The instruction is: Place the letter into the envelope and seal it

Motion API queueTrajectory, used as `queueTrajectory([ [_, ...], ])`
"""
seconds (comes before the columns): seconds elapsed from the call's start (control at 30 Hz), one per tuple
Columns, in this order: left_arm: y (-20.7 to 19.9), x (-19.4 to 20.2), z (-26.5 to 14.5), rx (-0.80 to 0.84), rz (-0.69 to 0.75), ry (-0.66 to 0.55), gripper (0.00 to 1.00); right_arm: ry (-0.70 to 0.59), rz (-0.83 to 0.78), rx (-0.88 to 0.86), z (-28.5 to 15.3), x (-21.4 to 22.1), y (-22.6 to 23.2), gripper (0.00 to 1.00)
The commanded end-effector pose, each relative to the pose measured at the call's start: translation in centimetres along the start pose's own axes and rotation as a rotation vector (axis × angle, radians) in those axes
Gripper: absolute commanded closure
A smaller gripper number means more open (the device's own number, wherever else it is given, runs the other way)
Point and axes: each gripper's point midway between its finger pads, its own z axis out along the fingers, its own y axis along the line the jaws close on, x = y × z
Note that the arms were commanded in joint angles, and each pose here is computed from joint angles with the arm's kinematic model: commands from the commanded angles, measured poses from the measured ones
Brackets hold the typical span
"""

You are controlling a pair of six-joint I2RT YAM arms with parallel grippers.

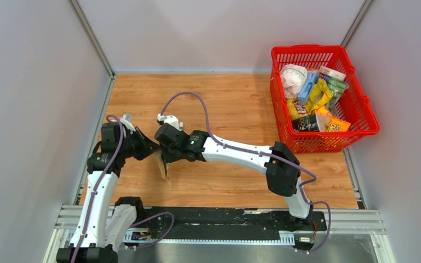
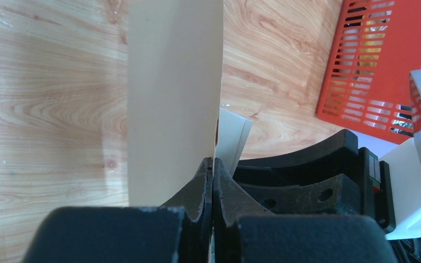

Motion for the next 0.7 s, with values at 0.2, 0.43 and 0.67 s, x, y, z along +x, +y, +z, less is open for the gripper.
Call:
queueTrajectory([
  [0.2,0.3,0.4,0.1,-0.002,0.025,0.011,1.0,-0.091,0.014,-0.088,-3.7,-2.7,1.2,0.68],
  [0.43,1.0,1.0,0.6,-0.013,0.019,0.035,1.0,-0.099,0.017,-0.109,-4.1,-2.8,1.4,0.67],
  [0.67,1.0,1.2,0.7,-0.008,0.018,0.044,1.0,-0.102,0.017,-0.139,-4.5,-2.8,1.8,0.67],
])
